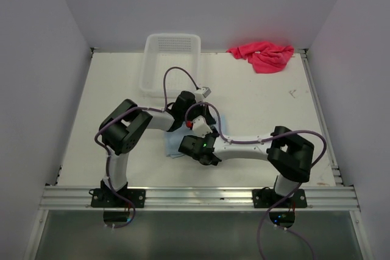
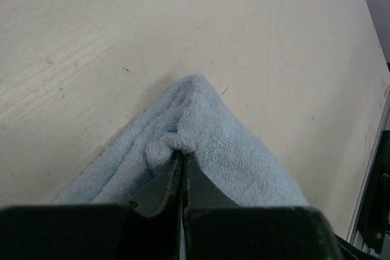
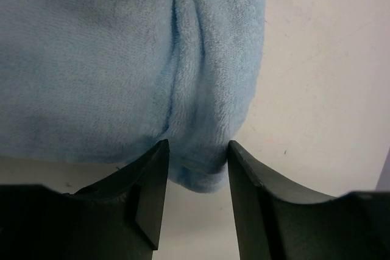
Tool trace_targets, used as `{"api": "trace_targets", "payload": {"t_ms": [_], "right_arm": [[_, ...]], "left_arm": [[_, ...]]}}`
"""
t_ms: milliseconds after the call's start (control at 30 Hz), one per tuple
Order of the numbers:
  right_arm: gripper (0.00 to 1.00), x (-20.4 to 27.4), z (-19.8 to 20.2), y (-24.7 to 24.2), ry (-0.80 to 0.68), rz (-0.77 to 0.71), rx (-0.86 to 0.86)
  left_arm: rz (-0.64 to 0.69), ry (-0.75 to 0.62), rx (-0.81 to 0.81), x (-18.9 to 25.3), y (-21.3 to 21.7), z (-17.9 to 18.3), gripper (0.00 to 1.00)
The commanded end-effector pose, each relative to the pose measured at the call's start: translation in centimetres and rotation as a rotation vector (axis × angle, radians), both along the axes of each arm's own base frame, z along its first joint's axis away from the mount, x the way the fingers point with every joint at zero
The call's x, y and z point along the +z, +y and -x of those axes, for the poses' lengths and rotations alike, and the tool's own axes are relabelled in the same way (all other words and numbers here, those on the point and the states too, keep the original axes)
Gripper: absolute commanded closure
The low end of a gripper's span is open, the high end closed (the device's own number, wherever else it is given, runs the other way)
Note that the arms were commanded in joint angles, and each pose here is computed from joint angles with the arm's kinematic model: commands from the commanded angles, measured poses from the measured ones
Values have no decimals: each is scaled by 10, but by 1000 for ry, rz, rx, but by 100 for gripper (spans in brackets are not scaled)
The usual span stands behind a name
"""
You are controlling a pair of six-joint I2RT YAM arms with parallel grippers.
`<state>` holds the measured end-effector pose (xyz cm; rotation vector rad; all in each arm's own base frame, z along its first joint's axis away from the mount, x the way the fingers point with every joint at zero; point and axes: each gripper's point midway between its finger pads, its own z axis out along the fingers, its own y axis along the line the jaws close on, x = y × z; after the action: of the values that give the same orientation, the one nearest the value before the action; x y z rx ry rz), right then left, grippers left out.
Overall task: Roll the towels
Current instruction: Roll the towel
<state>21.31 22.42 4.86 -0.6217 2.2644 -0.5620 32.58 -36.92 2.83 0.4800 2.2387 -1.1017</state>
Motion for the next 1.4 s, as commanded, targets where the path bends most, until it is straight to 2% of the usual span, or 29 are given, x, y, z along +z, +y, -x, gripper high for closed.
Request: {"api": "trace_targets", "payload": {"t_ms": [0, 233, 400, 433, 533, 733, 867, 1033, 1367], "right_arm": [[52, 16, 3, 14, 15, -179, -1], [44, 26, 7, 8, 74, -401, -54], [44, 28, 0, 0, 119, -668, -131], [44, 28, 4, 6, 158, -729, -116], [45, 41, -5, 12, 155, -905, -98], [43, 51, -20, 1, 153, -1098, -145], [43, 43, -22, -11, 172, -1169, -217], [50, 34, -29, -31, 168, -1216, -297], [53, 8, -21, -15, 266, -1291, -268]], "left_arm": [[-93, 20, 23, -36, 18, 3, 100], [-91, 25, 22, -38, 19, 5, 100], [-95, 27, 23, -40, 21, 8, 100], [-98, 29, 24, -41, 22, 8, 100], [-101, 32, 26, -43, 24, 10, 100], [-107, 31, 31, -44, 27, 11, 100], [-111, 34, 34, -47, 29, 12, 100], [-113, 38, 35, -48, 30, 13, 100], [-114, 45, 37, -51, 31, 14, 100]]}}
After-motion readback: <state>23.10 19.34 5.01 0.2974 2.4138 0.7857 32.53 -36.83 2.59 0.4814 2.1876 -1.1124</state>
